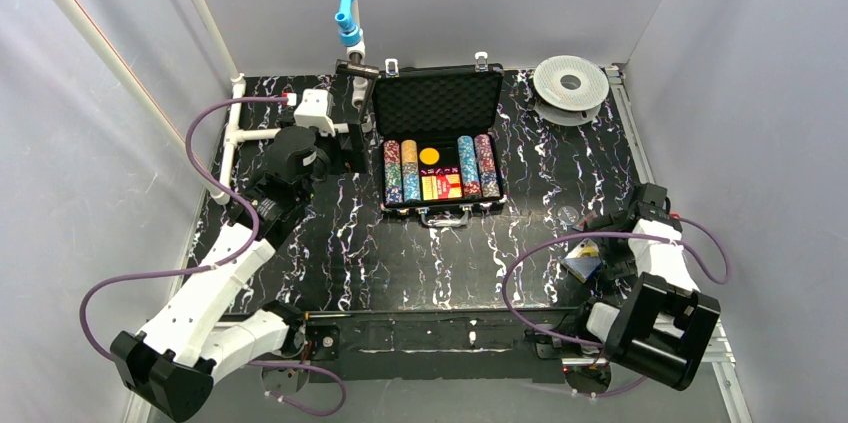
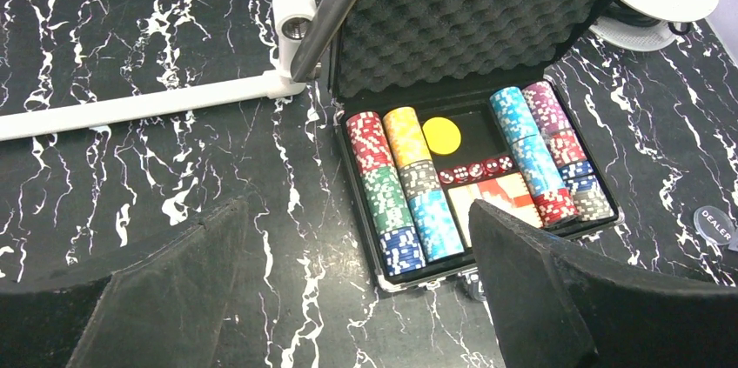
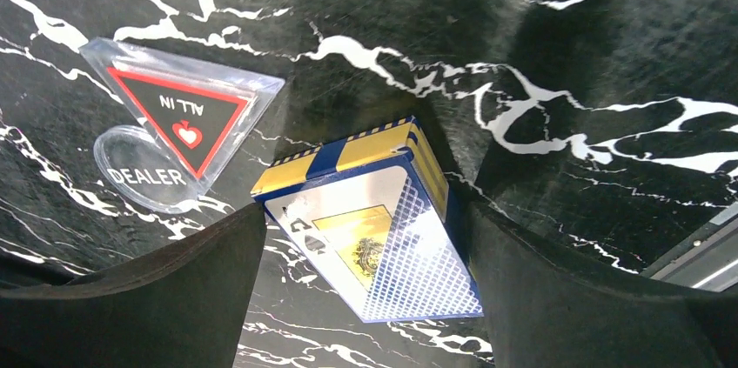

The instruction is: Pack up texas hold em set

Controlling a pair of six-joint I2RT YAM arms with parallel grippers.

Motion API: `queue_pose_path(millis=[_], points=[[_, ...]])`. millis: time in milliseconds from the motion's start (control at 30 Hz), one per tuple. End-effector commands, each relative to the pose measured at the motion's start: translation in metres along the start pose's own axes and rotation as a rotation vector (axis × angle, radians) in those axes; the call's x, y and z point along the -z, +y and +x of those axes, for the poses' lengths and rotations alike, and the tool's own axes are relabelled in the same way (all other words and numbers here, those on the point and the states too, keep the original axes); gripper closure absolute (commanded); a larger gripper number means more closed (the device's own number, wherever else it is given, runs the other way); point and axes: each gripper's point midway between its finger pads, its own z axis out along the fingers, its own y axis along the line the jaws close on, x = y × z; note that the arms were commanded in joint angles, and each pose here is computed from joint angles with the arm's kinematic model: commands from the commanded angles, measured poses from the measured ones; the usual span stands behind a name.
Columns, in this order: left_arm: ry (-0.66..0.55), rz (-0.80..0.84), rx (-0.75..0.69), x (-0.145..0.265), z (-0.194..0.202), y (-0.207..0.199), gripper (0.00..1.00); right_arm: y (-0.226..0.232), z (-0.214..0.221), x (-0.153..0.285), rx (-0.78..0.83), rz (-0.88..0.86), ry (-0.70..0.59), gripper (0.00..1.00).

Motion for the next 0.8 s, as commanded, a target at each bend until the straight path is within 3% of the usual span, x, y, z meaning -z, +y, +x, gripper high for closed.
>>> queue_pose_path(millis=[0,633,767], points=[[-0.044,-0.019,-0.003,0.009,-0.016,0.005,0.0,0.004,0.002,0.004,0.054,0.057,-0.022,0.09],[-0.052,-0.023,-0.008,0.011,-0.019,0.007,0.0,0.006,0.01,0.011,0.382,0.216,0.006,0.09],[-0.051,-0.02,-0.008,0.011,-0.018,0.006,0.01,0.007,0.012,0.009,0.414,0.217,-0.002,0.16]])
